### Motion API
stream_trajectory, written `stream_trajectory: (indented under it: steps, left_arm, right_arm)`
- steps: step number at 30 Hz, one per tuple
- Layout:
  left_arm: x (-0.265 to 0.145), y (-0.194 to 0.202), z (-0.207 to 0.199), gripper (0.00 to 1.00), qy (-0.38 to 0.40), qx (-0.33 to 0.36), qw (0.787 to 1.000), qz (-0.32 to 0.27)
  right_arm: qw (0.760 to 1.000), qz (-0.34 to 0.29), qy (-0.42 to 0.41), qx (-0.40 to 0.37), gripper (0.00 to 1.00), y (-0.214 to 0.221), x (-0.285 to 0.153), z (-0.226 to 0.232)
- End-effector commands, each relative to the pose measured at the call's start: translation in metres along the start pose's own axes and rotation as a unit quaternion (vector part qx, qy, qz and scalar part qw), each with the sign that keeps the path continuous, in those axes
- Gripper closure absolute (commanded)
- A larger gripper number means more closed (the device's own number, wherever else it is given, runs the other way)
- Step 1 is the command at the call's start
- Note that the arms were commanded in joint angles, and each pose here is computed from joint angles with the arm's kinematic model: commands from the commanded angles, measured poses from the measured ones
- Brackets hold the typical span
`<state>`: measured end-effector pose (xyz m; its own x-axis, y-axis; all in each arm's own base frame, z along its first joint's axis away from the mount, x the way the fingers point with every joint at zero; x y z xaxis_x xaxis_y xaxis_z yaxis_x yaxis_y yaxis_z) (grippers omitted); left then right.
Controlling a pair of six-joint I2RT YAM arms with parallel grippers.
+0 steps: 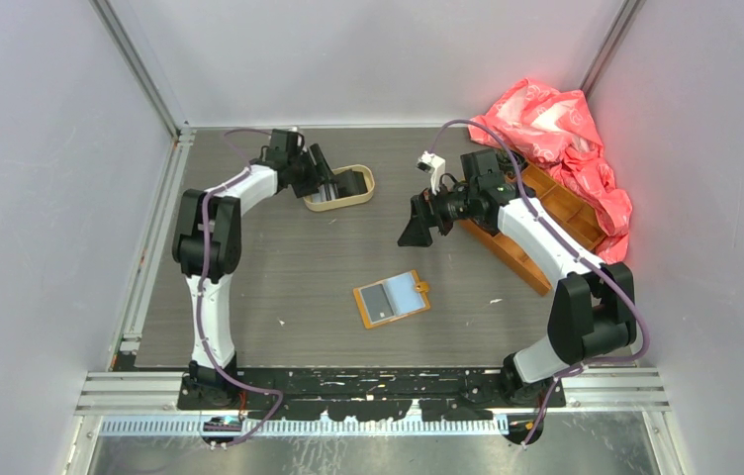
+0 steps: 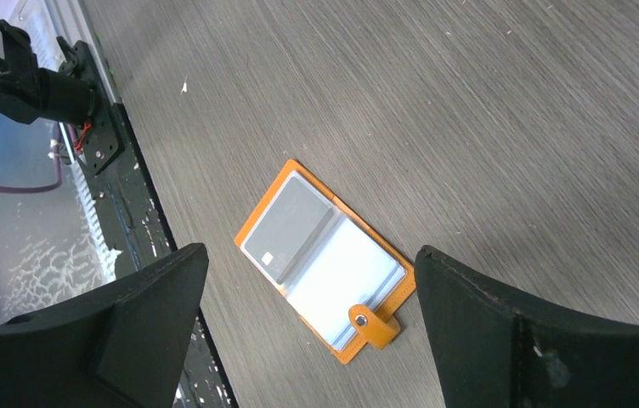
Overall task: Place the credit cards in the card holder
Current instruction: Pick up the credit card from the storage box.
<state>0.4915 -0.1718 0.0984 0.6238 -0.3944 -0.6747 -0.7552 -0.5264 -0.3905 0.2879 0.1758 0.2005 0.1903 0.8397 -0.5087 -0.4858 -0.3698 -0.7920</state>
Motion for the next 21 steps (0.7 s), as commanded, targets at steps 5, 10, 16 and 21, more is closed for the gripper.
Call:
stream_trajectory:
  steps: [5,10,16,21]
  left_arm:
    - [0.008,-0.004,-0.008,0.34,0.000,-0.004,1.000,-0.008]
    - [0.003,-0.004,-0.021,0.37,0.032,-0.018,0.999,-0.001]
    - [-0.013,-0.007,-0.044,0.43,0.093,-0.044,0.995,-0.004]
    - [-0.018,-0.008,-0.058,0.48,0.134,-0.064,0.989,0.001]
  right_arm:
    - [0.999,-0.027,-0.013,-0.030,0.04,-0.019,-0.005,0.003]
    - [0.999,-0.029,-0.014,-0.031,0.04,-0.020,-0.006,0.005]
    - [0.999,-0.029,-0.016,-0.030,0.04,-0.019,-0.006,0.005]
    - [0.999,-0.030,-0.017,-0.031,0.04,-0.020,-0.006,0.006]
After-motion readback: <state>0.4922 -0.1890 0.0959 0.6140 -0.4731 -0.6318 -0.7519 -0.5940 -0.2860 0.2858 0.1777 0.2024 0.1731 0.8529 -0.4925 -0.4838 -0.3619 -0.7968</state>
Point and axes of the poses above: each gripper's point midway between its finger pads, its own x axis out along the fingers, its own z axis along the line the jaws close on, y = z × x, the point moved 5 cm from there along -x, back along the fingers, and after that the axes turned 9 degrees about -x, right-handed, at the moved point
